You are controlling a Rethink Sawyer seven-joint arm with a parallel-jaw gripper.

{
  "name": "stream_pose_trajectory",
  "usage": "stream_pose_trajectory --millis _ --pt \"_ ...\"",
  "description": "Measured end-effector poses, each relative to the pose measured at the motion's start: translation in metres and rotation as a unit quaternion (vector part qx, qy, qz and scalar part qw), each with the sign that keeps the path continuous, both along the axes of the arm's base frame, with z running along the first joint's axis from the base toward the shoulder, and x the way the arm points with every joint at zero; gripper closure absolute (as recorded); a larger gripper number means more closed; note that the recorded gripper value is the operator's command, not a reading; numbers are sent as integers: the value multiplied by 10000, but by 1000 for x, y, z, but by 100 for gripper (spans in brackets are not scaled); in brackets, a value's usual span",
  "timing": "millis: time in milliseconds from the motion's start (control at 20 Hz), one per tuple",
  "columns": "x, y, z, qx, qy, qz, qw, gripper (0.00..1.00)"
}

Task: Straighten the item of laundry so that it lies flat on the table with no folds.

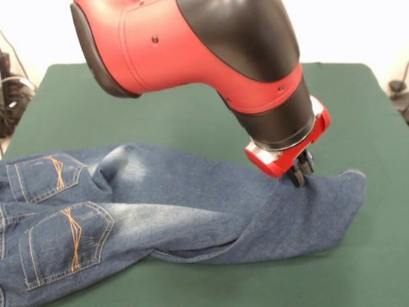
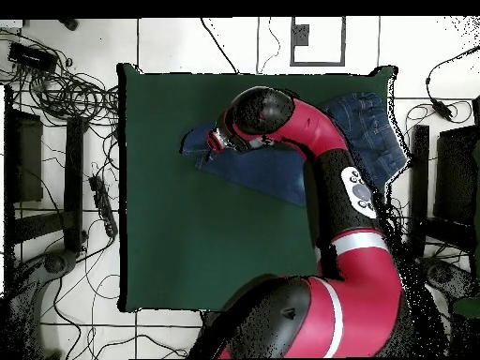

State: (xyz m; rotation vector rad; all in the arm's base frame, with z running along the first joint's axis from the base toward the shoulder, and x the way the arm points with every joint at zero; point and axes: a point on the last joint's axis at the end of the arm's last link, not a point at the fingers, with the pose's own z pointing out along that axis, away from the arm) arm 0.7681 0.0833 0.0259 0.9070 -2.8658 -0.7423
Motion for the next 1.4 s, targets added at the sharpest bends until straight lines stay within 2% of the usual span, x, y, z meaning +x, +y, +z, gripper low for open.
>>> stream_pose_trajectory --millis 1000,1050,1400 --pt "-1 -6 -2 -67 19 -15 10000 100" --pt "-1 -6 -2 -67 19 -15 10000 0" --pt "-1 -6 -1 -69 18 -16 10000 0"
